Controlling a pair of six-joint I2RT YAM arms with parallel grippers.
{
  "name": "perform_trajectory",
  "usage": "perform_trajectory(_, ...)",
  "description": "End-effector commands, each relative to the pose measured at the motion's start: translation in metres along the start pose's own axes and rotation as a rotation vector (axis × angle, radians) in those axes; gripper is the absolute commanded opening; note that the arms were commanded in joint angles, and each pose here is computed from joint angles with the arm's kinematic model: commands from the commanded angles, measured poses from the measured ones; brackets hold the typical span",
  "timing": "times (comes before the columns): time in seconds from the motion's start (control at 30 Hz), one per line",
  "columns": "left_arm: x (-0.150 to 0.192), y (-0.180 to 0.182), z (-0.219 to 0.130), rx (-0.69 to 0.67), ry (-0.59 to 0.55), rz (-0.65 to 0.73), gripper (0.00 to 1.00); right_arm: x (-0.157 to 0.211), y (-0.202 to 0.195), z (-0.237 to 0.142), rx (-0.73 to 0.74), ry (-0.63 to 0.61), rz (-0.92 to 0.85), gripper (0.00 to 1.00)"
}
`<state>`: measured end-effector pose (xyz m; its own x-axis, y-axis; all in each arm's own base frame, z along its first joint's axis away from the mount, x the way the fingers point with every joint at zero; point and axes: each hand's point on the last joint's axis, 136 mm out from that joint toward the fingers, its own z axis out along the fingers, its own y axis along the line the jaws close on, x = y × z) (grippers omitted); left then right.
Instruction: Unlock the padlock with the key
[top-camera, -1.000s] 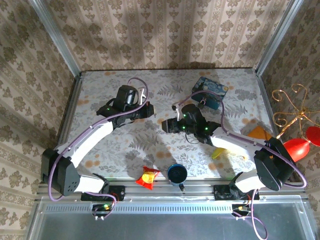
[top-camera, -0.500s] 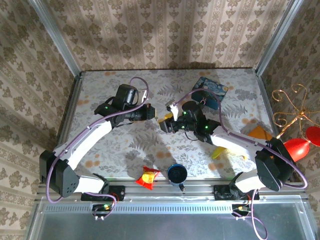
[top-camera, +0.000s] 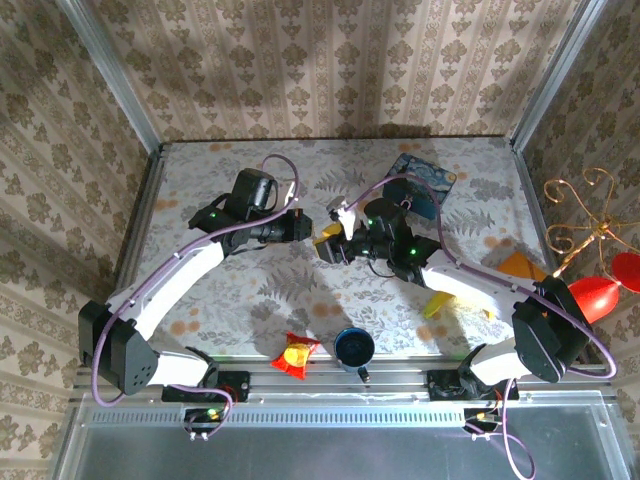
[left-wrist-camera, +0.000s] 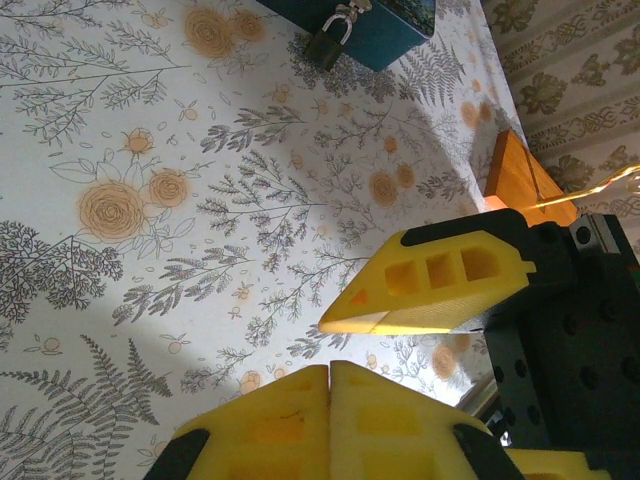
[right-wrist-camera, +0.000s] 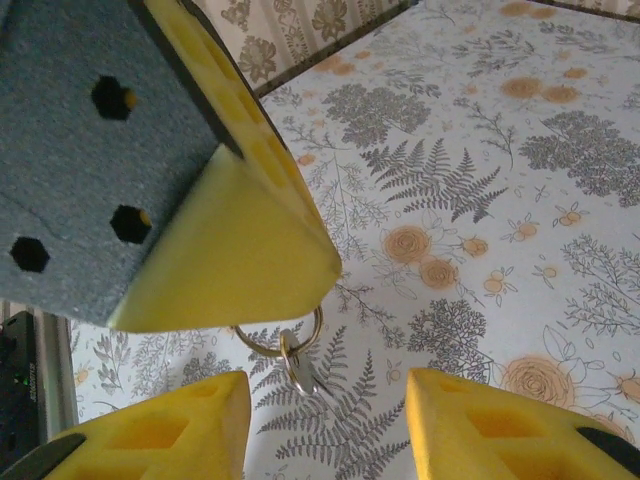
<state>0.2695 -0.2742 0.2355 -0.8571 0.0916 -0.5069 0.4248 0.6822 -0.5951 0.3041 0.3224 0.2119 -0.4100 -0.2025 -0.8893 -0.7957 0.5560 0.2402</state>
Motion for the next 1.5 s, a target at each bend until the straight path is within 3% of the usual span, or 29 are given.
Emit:
perform_trajectory(0.0,-0.007,-0.019,-0.010,0.050,-0.021,0.045,0.00,-0.025,0.011,-0.005,-0.040,-0.061,-0.037,0.42)
perform_trajectory(0.67,-0.011,-0.022,-0.011,0.065,-0.045,0.046,0.00,-0.011,0.002,0.000,-0.009,-0.026,-0.019,0.35)
perform_trajectory(0.97,-0.011,-0.023,-0.011,0.072,-0.045,0.045,0.00,-0.011,-0.002,0.002,0.010,-0.030,-0.017,0.22)
perform_trajectory(1.2,-0.011,-0.023,-0.010,0.077,-0.051,0.040,0.00,-0.011,-0.005,0.003,0.029,-0.033,0.003,0.00)
perform_trajectory(1.43,-0.013,-0.022,-0.011,0.076,-0.069,0.024,0.01,-0.017,-0.008,-0.003,0.054,-0.072,0.053,0.00)
perform_trajectory(1.47,-0.013,-0.022,-0.011,0.080,-0.076,0.020,0.13,-0.018,-0.008,-0.004,0.057,-0.078,0.061,0.00)
